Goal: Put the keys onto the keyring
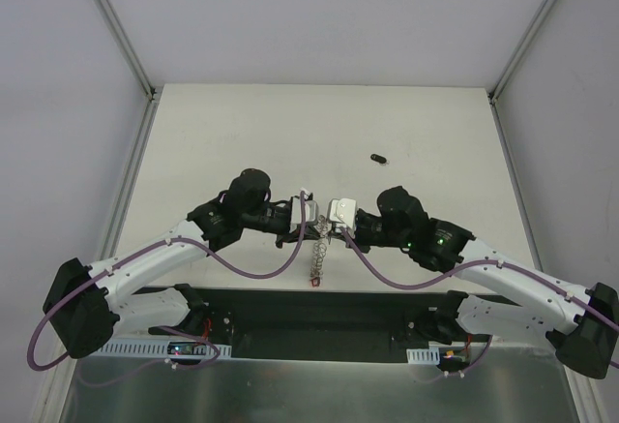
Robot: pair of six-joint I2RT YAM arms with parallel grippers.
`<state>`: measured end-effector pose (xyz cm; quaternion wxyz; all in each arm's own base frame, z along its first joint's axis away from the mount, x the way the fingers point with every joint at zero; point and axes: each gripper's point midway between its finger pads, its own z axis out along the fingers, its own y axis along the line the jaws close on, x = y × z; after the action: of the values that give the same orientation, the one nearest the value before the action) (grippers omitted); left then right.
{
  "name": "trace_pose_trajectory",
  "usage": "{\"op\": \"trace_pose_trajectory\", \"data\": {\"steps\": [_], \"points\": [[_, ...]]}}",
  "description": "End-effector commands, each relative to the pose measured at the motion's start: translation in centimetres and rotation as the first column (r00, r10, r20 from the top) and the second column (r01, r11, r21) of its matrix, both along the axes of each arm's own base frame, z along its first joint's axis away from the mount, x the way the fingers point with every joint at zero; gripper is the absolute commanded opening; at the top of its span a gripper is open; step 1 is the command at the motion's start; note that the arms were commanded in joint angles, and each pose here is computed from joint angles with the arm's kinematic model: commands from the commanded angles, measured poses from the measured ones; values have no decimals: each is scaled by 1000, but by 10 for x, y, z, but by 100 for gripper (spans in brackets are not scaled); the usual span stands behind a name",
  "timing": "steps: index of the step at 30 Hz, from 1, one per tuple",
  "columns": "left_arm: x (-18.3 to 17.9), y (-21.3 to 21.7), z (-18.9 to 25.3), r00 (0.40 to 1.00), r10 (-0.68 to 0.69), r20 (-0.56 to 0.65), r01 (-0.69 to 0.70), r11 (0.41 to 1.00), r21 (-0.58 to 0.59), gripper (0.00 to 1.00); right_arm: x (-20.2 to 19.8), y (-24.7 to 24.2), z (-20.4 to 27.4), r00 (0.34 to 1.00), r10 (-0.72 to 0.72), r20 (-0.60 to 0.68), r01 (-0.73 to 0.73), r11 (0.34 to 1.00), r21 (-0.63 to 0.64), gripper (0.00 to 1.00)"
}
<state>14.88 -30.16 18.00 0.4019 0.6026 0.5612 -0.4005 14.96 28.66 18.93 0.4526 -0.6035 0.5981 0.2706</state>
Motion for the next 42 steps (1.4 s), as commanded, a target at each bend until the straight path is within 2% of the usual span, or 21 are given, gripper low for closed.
{"op": "trace_pose_trajectory", "data": {"steps": [1,10,42], "points": [[0,-11,26,998,-41,45,44,996,-71,0,-1,8,29,998,33,54,-37,997,66,1],[0,-11,26,998,-38,47,42,997,-70,0,-7,9,25,997,69,35,-71,996,53,1],[-3,-13,27,998,-60,33,62,995,-77,0,-2,10,21,998,53,33,-54,998,38,1]]}}
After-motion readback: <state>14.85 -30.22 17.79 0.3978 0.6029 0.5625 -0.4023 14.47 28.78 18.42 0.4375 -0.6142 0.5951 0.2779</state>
